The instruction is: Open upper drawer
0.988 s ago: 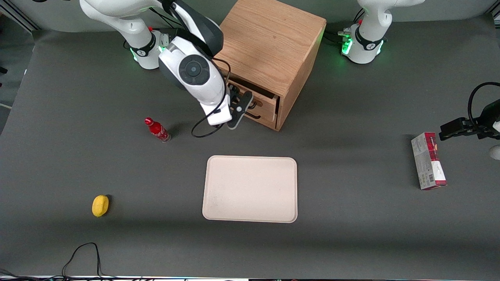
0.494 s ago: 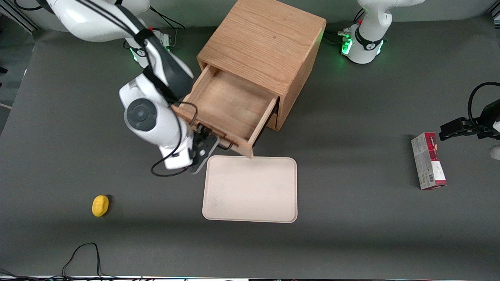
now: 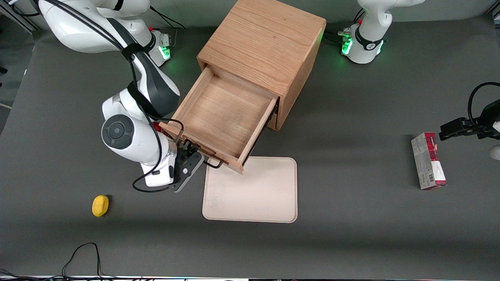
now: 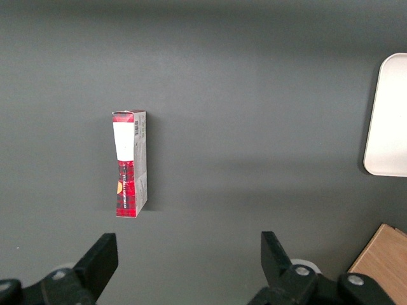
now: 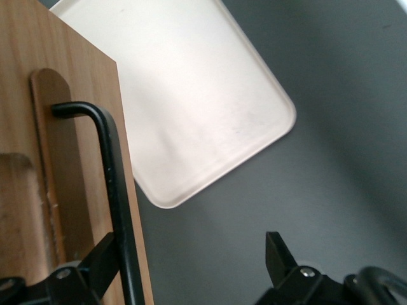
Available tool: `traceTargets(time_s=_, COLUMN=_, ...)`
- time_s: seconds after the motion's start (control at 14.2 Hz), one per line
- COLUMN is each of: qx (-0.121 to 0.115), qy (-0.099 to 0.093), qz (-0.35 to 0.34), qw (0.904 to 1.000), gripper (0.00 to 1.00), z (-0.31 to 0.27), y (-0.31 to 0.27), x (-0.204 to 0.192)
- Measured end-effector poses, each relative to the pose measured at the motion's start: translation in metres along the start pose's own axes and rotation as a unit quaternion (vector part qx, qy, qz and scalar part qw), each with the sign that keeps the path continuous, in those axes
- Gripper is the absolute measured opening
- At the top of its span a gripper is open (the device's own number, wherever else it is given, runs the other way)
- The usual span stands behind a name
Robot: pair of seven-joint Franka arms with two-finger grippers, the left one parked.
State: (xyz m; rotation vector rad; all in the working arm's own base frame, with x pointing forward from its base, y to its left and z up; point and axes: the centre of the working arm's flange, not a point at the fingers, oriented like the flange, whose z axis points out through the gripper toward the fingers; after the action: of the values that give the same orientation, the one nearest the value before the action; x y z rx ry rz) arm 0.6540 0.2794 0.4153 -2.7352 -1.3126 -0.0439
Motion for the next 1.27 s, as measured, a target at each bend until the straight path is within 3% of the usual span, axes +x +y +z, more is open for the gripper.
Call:
traceTargets(time_s=0.14, qx=-0.009, qy=0.004, qz=0.006, qw=0.9999, gripper=1.0, z=-0.032, y=0.007, x=0.001)
traceTargets(time_s=0.28, qx=-0.024, qy=0.021, qz=0.028, qw=0.9991, gripper=1.0, z=-0.071, y=0.012, x=-0.002)
traceTargets(time_s=0.42, qx=-0.042, qy=0.038, qz=0.096, qw=0.9938, gripper=1.0, z=-0.109, y=0.015, x=-0.012)
traceTargets(time_s=0.49, qx=-0.046, qy=0.029, qz=0.133, qw=0.9896, gripper=1.0, z=-0.125, y=0.015, x=-0.023)
traceTargets(time_s=0.64, qx=-0.056, qy=0.008, qz=0.214, qw=0.9752, gripper=1.0, z=-0.155, y=0.009, x=-0.052)
traceTargets(time_s=0.85, qx=-0.074, qy=-0.007, qz=0.293, qw=0.9531, gripper=1.0, z=-0.185, y=0.003, x=-0.11)
traceTargets(time_s=0.92, qx=-0.072, qy=-0.009, qz=0.32, qw=0.9447, gripper=1.0, z=-0.192, y=0.004, x=-0.136)
traceTargets(time_s=0.99, qx=-0.067, qy=-0.009, qz=0.362, qw=0.9298, gripper=1.0, z=-0.204, y=0.008, x=-0.182)
traceTargets(time_s=1.27, qx=-0.063, qy=-0.003, qz=0.416, qw=0.9074, gripper=1.0, z=-0.221, y=-0.005, x=-0.263)
